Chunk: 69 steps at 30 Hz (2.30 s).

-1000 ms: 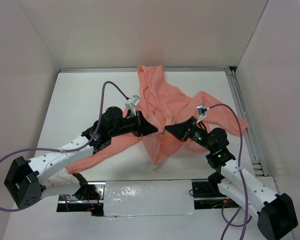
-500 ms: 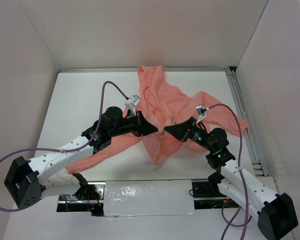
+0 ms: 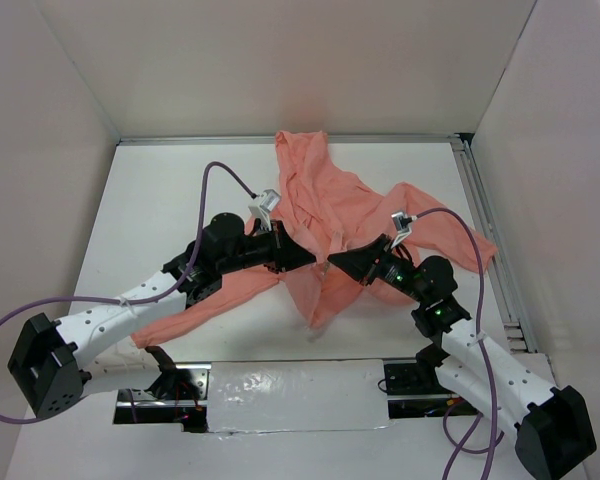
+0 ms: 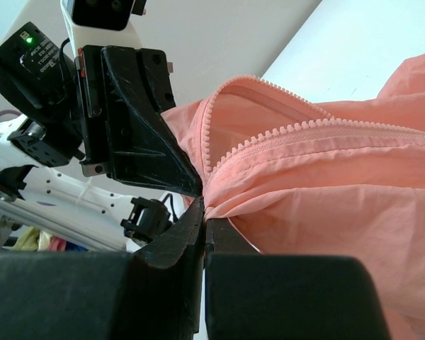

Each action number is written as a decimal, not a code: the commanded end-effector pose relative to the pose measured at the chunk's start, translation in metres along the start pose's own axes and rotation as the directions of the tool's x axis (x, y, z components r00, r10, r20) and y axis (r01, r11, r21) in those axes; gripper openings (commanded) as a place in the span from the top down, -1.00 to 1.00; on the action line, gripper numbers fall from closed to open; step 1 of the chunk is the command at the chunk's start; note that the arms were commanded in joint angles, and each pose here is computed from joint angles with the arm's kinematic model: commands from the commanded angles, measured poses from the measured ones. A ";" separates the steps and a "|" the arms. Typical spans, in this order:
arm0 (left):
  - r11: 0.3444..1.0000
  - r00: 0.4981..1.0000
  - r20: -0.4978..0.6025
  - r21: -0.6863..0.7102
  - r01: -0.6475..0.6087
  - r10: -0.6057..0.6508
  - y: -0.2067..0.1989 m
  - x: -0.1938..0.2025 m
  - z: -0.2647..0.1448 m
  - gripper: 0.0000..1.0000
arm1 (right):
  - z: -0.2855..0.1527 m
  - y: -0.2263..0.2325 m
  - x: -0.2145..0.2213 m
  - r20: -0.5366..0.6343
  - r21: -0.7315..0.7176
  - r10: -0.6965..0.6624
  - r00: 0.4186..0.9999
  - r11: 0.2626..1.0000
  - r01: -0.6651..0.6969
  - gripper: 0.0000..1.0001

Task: Zip up the jacket

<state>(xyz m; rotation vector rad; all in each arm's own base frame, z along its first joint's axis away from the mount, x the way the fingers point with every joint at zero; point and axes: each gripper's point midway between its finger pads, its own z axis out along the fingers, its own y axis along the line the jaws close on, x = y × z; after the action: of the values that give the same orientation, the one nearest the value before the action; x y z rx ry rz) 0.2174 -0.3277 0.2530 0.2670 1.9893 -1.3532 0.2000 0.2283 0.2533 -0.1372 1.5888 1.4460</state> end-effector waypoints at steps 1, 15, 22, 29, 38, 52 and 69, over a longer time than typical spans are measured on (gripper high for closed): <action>0.997 0.996 0.086 0.075 -0.025 0.018 -0.027 -0.027 -0.007 1.00 | -0.002 0.007 0.003 -0.003 -0.032 -0.004 1.000 0.999 0.004 1.00; 0.994 0.999 0.046 0.102 -0.023 0.018 -0.029 -0.020 -0.004 1.00 | -0.002 0.014 -0.005 0.035 -0.062 0.006 0.999 0.998 -0.004 1.00; 0.993 0.999 0.040 0.115 -0.028 0.024 -0.032 -0.019 -0.004 1.00 | 0.003 0.015 -0.006 0.038 -0.080 0.022 0.999 0.997 -0.019 1.00; 0.993 1.000 0.017 0.114 -0.026 0.024 -0.028 -0.014 -0.001 1.00 | 0.000 0.022 -0.012 0.082 -0.108 0.036 0.996 0.994 -0.027 1.00; 0.955 0.992 -0.030 0.276 -0.106 0.119 -0.049 -0.001 -0.006 1.00 | -0.001 0.031 -0.017 0.110 -0.159 0.061 0.992 0.986 -0.043 1.00; 0.915 0.989 -0.102 0.398 -0.061 0.111 -0.042 0.003 -0.016 1.00 | -0.007 0.044 -0.017 0.091 -0.198 0.048 0.995 0.980 -0.029 1.00; 0.980 0.994 -0.086 0.191 -0.051 0.069 -0.011 -0.003 -0.013 1.00 | -0.006 -0.050 0.027 -0.117 0.365 0.038 0.992 0.931 0.007 1.00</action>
<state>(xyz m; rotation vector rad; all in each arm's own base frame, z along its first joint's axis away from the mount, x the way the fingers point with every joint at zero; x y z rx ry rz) 0.1979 -0.3266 0.2572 0.5173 1.9177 -1.6291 0.1960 0.2338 0.2341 -0.0717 1.7216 1.4084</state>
